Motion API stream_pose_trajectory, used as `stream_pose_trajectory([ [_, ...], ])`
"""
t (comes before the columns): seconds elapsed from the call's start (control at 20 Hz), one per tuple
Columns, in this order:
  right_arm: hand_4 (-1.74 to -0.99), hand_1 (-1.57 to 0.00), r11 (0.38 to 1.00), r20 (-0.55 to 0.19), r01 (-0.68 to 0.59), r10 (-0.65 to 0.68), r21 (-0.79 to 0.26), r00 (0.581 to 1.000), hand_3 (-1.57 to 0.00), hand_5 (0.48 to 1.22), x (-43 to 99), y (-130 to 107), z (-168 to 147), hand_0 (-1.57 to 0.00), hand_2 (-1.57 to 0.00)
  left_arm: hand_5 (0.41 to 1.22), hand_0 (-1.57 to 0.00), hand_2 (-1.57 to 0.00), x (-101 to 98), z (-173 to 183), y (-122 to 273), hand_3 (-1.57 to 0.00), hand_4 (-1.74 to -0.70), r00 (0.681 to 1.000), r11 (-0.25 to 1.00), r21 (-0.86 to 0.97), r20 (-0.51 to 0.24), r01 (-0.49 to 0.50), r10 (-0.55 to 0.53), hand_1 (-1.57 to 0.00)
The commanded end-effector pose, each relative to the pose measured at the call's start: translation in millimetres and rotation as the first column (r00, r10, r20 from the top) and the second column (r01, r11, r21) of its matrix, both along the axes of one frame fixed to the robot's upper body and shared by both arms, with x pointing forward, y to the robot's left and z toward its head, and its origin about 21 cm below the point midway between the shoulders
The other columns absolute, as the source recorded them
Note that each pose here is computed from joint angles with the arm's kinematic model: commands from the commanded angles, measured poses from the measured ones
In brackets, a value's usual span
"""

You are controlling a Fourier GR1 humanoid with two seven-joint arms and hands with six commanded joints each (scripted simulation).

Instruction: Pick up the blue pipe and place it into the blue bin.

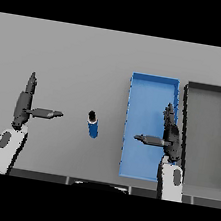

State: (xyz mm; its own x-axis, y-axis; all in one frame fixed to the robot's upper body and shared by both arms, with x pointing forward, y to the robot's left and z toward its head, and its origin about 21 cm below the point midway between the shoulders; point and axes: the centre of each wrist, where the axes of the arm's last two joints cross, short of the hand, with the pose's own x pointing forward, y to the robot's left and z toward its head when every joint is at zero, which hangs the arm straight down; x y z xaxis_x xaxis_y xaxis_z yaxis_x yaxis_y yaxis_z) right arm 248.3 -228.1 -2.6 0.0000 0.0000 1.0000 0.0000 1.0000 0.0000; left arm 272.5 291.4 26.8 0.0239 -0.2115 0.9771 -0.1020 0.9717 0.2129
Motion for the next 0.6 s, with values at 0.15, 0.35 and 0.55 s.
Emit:
stream_pose_trajectory([
  [0.15,-1.222,0.00,1.000,0.000,0.000,0.000,0.000,1.000,0.00,0.603,0.1,0,0,0.00,0.00,0.586,0.00,0.00,0.1,0,0,0.00,-1.01,1.000,1.000,0.001,0.008,0.001,-0.001,0.00],
  [0.35,-1.227,0.00,0.985,0.083,-0.079,0.092,-0.155,0.992,0.00,0.603,-15.9,-15,5,0.00,0.00,0.588,0.00,0.00,-19.3,-3,23,0.00,-1.01,0.976,0.970,0.115,0.001,0.215,-0.216,0.00],
  [0.55,-1.231,0.00,0.966,0.070,-0.118,0.137,-0.230,0.988,0.00,0.599,-23.7,-15,13,0.00,0.00,0.587,0.00,0.00,-21.1,1,30,0.00,-1.01,0.951,0.938,0.158,-0.033,0.308,-0.307,0.00],
])
